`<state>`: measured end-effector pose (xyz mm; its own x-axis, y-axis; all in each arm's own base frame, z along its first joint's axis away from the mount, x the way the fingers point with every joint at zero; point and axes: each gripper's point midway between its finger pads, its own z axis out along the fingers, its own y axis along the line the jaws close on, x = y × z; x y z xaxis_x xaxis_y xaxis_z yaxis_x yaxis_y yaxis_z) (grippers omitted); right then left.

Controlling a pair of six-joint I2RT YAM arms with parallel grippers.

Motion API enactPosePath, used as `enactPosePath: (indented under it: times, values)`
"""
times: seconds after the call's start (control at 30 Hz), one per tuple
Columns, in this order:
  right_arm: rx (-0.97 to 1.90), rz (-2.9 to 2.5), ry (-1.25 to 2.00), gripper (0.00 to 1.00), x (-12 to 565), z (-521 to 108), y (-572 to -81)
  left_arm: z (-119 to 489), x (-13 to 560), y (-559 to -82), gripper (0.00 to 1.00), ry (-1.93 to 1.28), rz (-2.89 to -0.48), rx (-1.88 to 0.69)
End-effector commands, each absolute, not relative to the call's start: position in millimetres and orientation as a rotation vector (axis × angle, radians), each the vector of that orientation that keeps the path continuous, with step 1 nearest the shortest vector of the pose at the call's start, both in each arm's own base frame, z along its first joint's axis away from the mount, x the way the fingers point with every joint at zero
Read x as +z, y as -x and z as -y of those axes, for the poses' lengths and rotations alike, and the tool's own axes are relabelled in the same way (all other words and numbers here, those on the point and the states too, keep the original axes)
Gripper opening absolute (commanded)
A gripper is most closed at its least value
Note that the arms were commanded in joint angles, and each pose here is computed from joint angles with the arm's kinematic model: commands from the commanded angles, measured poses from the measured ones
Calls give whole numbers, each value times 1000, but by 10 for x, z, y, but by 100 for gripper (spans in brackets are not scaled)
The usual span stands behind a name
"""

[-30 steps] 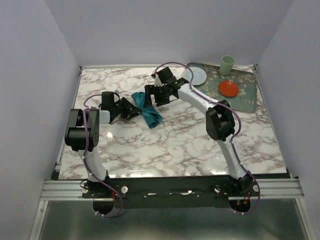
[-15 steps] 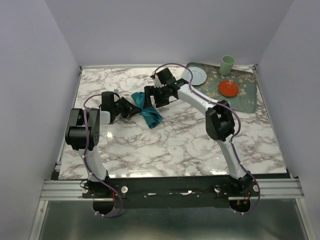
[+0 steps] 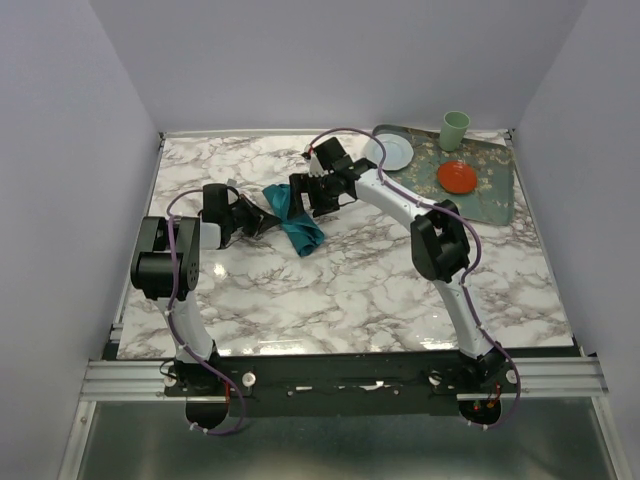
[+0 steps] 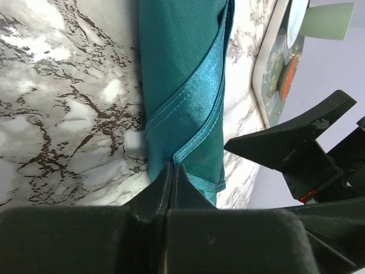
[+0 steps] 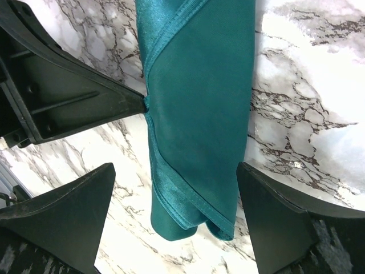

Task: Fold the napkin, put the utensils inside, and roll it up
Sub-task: Roll the napkin with the utensil

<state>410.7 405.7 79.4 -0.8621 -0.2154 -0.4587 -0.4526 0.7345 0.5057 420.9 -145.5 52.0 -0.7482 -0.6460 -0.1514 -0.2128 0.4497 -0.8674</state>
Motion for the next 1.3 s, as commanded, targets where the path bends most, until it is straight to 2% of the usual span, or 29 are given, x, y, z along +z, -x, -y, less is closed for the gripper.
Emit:
enactPosePath:
  times: [0.0, 0.37, 1.07, 1.27]
  values:
    - [910, -2512, 523, 95, 1037, -4069, -4098, 1446, 607, -4151, 0, 669, -2243, -1206]
    - [858, -2508, 508, 96, 1042, -3973, -4097, 1469, 940, -4087, 0, 592, -2207, -1227]
    - [901, -2521, 510, 96, 1001, -3957, -4054, 1180, 958, -4017, 0, 611, -2220, -1147]
    - [952, -2545, 508, 87, 943, -3964, -3944, 1065, 876, -4035, 0, 637, -2231, -1143]
